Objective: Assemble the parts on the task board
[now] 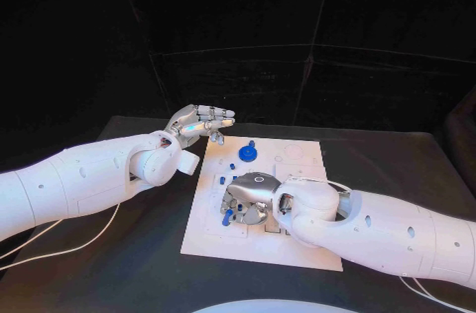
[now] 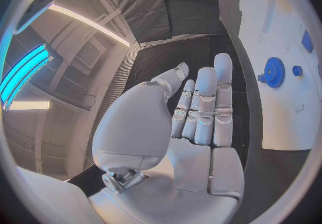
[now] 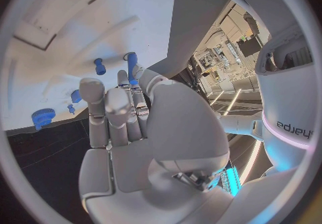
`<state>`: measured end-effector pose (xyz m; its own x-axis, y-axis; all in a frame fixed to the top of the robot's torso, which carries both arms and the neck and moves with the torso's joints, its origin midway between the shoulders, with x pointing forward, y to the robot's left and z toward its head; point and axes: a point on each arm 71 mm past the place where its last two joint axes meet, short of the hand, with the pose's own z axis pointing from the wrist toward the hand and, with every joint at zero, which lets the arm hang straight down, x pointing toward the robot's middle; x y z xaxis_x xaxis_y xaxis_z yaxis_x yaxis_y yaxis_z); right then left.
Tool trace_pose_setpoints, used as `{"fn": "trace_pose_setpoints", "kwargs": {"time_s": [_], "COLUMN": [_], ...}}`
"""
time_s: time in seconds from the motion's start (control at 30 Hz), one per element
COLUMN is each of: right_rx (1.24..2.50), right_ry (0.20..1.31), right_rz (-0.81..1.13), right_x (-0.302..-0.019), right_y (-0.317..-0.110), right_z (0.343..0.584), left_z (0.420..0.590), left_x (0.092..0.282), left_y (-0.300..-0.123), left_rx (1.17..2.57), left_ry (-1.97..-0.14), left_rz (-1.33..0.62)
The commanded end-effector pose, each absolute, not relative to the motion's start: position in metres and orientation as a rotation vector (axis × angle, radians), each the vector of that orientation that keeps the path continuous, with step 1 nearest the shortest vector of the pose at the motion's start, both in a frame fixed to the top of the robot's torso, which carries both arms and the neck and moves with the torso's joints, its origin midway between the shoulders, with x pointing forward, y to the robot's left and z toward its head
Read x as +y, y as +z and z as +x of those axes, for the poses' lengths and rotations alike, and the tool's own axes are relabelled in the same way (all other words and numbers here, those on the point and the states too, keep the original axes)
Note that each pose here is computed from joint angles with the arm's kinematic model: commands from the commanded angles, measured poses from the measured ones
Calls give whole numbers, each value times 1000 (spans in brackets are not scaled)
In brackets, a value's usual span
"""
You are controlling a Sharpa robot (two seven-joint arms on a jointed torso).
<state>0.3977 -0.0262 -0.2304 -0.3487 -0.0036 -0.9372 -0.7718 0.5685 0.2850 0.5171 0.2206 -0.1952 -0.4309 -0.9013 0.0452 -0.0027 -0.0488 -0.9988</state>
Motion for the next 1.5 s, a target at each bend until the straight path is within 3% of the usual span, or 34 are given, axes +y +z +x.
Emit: {"fn": "trace_pose_setpoints", "kwargs": {"time_s": [0.03, 0.77, 1.5], "right_rx": [1740, 1747, 1732], "right_ry": [892, 861, 906], "right_rz": [-653, -685, -690], "right_x": [-26, -28, -15], "right_y": [-230, -230, -228], "right_z": [397, 395, 391], "left_z": [517, 517, 516], "left_x": [220, 220, 220], "left_y": [-194, -194, -194], "left_rx": [1501, 1504, 1507], "left_ry": [-1588, -1587, -1587], "left_rz": [-993, -995, -996]}}
